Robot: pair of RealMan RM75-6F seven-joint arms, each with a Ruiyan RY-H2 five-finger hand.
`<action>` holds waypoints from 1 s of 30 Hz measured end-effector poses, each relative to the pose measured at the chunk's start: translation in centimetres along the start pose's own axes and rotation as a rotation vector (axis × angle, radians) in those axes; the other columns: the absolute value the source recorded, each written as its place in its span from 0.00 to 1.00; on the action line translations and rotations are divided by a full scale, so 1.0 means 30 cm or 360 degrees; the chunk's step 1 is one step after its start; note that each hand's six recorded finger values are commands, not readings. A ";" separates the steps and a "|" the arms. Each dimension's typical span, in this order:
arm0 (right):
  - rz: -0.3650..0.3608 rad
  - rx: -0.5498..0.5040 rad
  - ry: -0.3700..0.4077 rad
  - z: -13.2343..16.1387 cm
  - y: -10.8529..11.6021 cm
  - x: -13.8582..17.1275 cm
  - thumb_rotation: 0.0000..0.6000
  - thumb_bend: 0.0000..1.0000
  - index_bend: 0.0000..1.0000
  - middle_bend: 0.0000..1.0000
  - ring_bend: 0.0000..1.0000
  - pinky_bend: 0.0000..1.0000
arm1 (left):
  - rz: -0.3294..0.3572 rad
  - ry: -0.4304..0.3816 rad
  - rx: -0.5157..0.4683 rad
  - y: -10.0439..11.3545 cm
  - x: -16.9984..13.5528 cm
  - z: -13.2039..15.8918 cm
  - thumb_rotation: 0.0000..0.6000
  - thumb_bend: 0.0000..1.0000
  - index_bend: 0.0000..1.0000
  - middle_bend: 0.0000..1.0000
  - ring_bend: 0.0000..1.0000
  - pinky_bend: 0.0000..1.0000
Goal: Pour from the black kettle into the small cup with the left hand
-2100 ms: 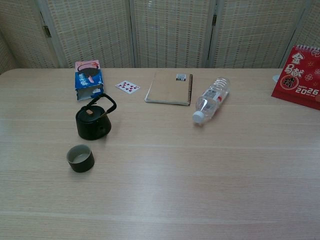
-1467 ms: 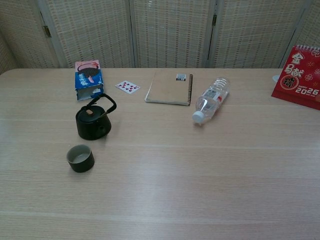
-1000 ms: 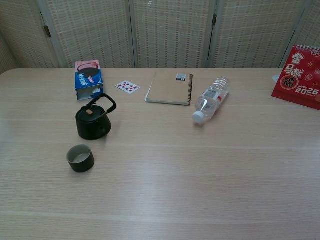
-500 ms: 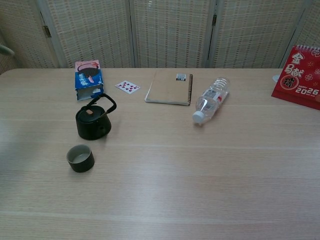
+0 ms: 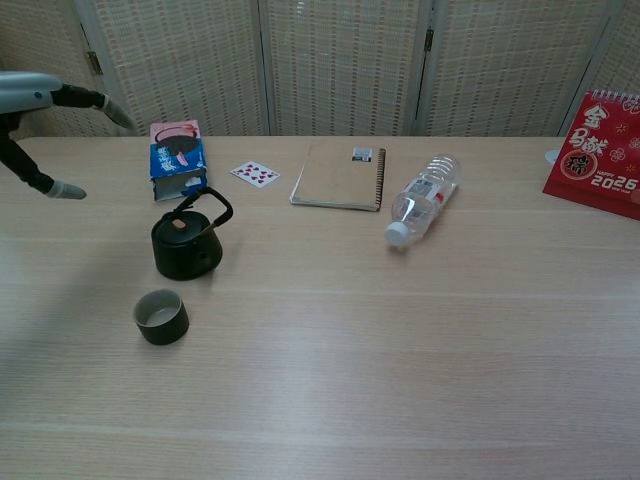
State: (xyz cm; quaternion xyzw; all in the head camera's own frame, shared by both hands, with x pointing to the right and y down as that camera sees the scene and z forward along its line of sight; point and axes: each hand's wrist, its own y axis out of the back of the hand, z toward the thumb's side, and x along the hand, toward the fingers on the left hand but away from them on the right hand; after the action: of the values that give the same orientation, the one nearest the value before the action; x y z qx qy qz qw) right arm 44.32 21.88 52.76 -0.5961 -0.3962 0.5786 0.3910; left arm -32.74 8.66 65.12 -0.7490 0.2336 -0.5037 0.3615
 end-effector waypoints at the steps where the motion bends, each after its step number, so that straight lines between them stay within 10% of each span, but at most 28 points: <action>1: 0.0001 -0.0001 0.0000 -0.001 0.000 0.000 1.00 0.29 0.02 0.07 0.18 0.00 | -0.0012 0.0001 -0.0002 0.000 0.014 0.002 1.00 0.23 0.23 0.19 0.10 0.00; 30: 0.0048 0.0005 -0.0056 -0.031 -0.015 0.009 1.00 0.29 0.02 0.08 0.19 0.00 | -0.0390 0.0017 0.0044 -0.101 0.319 0.163 0.34 0.15 0.26 0.22 0.06 0.00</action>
State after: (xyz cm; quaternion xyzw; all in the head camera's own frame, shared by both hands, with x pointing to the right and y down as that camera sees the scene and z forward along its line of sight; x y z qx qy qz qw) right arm 45.24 22.31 53.08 -0.5910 -0.3932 0.5955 0.3762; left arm -24.58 5.22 71.95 -0.7642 0.1353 -0.5513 0.3062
